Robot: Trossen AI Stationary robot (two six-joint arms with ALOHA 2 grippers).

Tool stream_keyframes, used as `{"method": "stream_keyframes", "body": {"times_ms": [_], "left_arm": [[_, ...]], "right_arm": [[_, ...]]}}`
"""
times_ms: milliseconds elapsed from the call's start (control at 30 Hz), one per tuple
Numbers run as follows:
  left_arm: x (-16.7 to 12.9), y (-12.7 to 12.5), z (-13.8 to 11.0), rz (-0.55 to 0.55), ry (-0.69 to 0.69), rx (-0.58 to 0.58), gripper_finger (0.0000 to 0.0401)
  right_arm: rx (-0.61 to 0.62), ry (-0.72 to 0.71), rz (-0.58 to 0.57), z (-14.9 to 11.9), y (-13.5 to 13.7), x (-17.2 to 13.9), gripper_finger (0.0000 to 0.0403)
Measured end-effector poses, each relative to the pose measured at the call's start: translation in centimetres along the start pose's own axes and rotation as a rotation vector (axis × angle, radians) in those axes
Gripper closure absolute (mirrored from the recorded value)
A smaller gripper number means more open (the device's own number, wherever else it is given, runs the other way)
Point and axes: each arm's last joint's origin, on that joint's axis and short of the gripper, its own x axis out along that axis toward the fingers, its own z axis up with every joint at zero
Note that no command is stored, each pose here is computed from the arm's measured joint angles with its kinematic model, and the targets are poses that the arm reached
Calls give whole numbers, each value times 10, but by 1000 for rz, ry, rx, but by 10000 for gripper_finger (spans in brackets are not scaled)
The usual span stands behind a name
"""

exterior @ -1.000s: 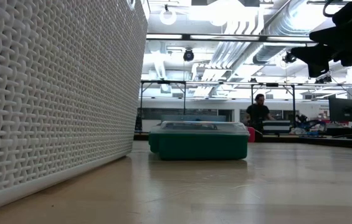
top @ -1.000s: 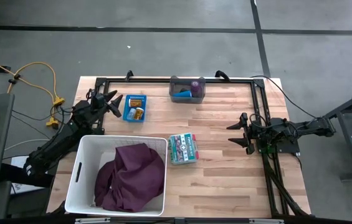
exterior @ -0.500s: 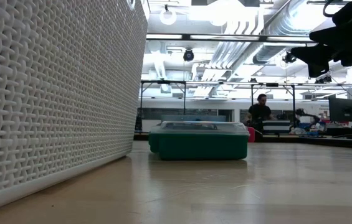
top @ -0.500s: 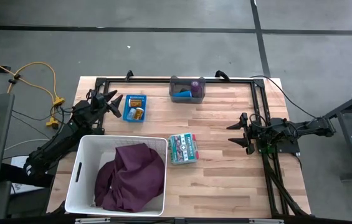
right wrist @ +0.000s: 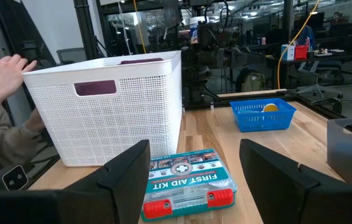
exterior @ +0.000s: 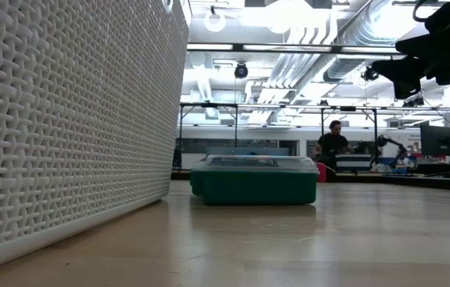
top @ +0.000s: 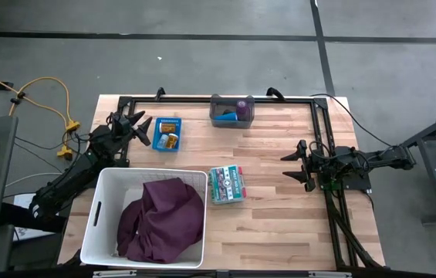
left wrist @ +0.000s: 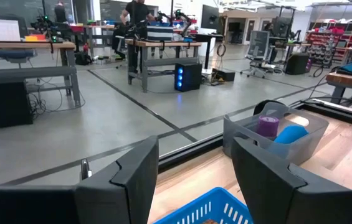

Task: Pick & place medical supplies in basket/bin
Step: Return to Home Position

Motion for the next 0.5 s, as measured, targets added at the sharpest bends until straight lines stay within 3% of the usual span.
{"method": "stream_keyframes", "body": {"times_ms": [500], "left_arm": [[0, 0, 1, -1, -11, -1, 207]], "right_arm": [[0, 0, 1, 0, 0, 0, 167]]}}
